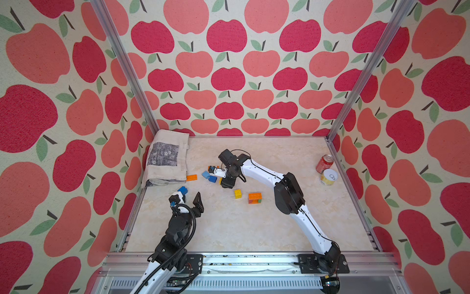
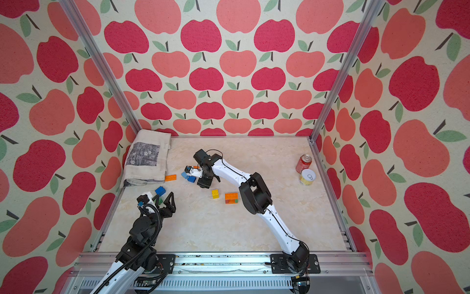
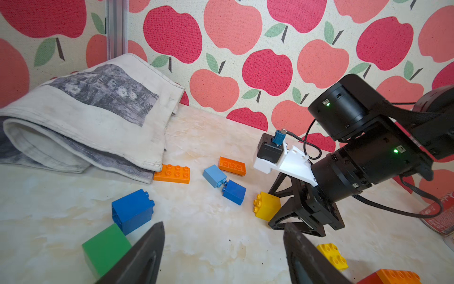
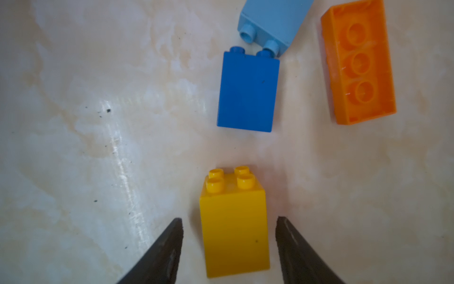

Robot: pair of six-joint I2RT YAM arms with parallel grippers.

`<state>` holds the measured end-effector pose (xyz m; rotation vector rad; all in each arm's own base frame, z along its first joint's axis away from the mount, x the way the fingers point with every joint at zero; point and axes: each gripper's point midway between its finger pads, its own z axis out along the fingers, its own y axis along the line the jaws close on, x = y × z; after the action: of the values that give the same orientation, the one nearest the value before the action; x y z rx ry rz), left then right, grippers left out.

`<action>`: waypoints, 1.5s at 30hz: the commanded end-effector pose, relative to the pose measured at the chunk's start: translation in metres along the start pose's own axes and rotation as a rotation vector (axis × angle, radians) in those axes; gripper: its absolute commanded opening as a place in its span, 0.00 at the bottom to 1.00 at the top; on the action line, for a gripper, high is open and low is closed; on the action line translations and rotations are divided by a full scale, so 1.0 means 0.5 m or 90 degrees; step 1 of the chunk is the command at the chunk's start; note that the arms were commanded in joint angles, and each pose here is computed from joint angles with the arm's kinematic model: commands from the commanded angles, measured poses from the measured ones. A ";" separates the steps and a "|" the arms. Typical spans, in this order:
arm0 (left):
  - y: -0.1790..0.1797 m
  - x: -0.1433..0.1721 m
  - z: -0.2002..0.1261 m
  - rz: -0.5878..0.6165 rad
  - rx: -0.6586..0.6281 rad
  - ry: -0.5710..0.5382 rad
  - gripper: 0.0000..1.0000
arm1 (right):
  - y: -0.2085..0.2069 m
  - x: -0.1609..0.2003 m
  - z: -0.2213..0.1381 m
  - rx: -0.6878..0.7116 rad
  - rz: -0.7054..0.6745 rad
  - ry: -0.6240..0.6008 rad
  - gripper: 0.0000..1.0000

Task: Assemble the letter p with lego
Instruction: Pick up the lego brick from the center of the board.

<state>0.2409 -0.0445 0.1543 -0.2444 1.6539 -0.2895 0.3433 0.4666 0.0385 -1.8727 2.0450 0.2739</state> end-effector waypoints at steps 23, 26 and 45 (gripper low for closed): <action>0.025 0.052 -0.004 -0.126 -0.024 0.060 0.78 | 0.035 -0.087 -0.119 0.004 0.041 -0.162 0.19; 0.011 0.048 0.000 -0.132 0.003 0.062 0.78 | 0.048 -0.098 -0.155 0.022 0.051 -0.222 0.19; -0.202 0.040 -0.003 -0.206 0.289 0.264 0.77 | 0.189 0.036 -0.293 0.032 0.071 -0.450 0.18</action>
<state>0.2420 -0.1202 0.1376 -0.1860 1.9436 -0.8310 0.2374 0.4009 0.1304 -1.4267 1.7559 0.6912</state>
